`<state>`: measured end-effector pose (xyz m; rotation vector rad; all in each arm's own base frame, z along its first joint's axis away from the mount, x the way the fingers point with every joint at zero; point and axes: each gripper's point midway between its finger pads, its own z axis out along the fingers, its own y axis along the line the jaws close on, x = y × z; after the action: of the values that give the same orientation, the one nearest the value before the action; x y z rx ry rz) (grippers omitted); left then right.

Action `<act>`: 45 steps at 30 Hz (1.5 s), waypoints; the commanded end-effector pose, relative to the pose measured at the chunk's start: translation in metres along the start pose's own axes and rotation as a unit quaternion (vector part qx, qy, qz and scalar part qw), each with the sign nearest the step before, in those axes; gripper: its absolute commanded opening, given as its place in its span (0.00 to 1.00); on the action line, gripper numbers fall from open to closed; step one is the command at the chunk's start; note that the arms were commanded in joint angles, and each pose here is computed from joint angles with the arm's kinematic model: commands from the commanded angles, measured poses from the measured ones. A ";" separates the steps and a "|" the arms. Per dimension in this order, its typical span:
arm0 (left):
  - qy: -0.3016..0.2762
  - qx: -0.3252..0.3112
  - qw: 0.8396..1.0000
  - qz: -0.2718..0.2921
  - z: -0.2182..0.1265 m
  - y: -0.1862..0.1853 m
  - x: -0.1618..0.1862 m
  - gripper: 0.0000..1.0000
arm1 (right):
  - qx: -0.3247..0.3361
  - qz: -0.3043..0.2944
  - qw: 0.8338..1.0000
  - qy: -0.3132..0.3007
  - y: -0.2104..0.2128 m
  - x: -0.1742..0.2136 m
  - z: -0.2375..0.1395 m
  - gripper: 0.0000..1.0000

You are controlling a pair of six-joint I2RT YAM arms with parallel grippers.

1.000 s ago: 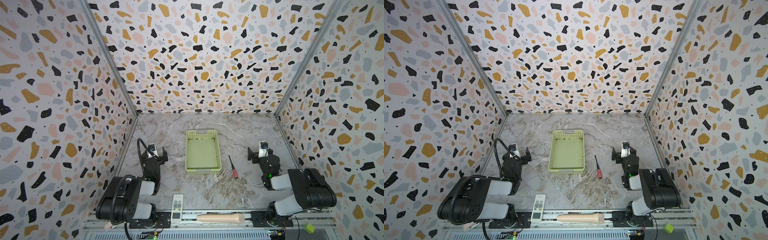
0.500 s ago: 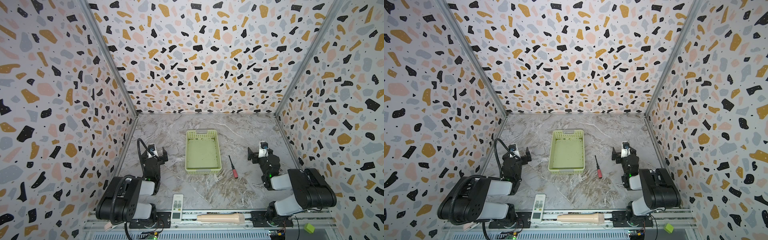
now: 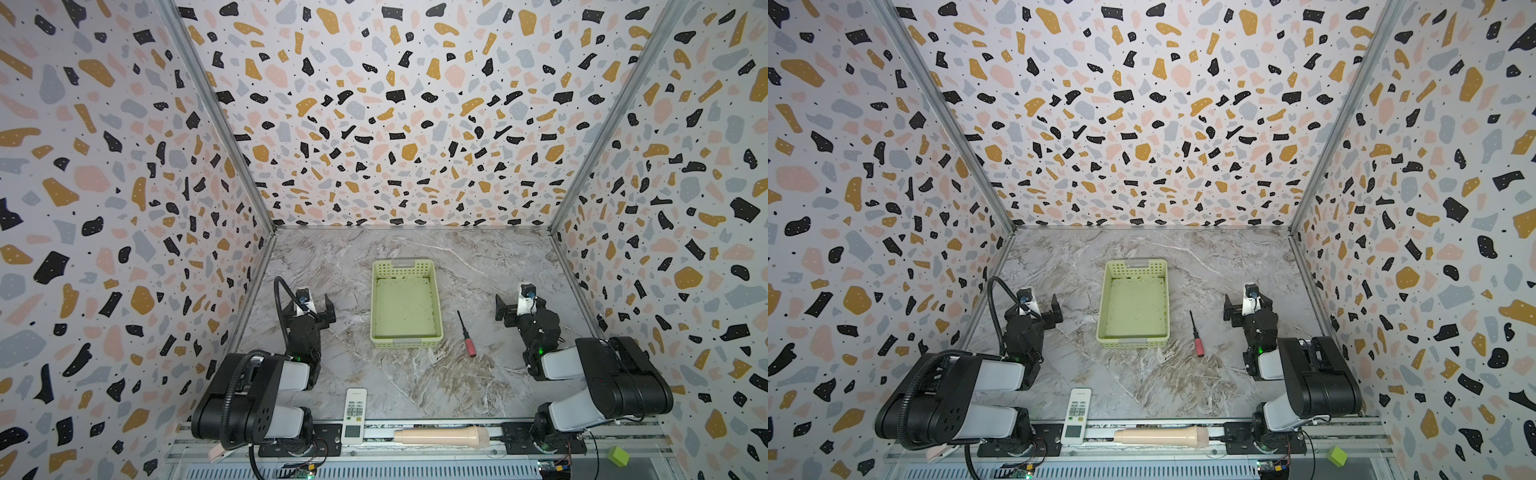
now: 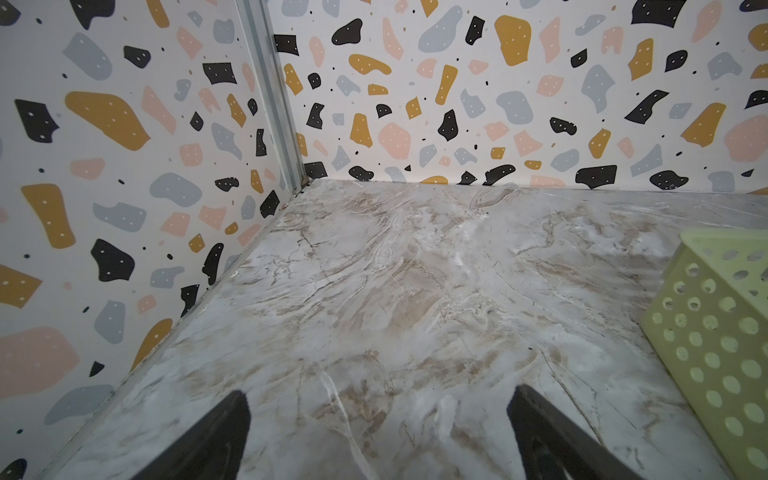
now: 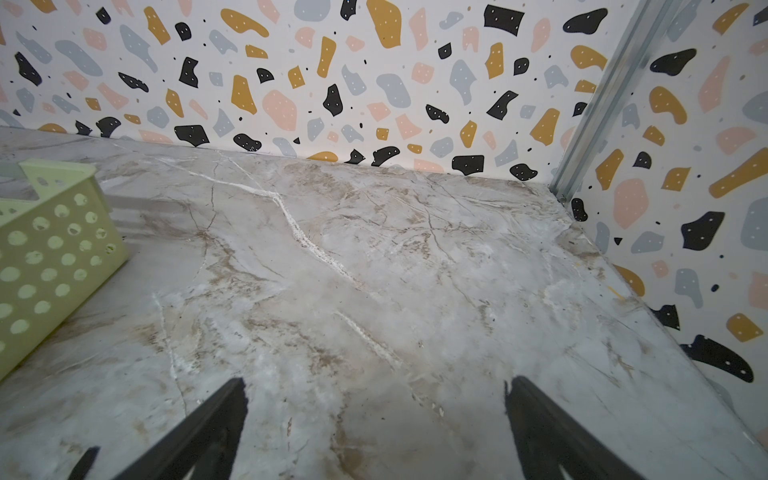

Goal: Put the screwdriver in the bin
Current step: 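Raise both arms from rest while moving the right gripper toward the screwdriver, then lower the right gripper over the red screwdriver handle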

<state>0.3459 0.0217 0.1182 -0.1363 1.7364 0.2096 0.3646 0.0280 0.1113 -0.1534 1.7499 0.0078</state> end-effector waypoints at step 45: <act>-0.007 0.151 0.973 -0.175 0.044 -0.065 -0.221 1.00 | -0.089 0.071 0.948 0.297 0.095 -0.041 -0.086 0.99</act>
<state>0.4477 -0.0402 0.3099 -0.2495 1.6901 -0.3857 0.2797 0.1130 0.1545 -0.1326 2.3326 0.2333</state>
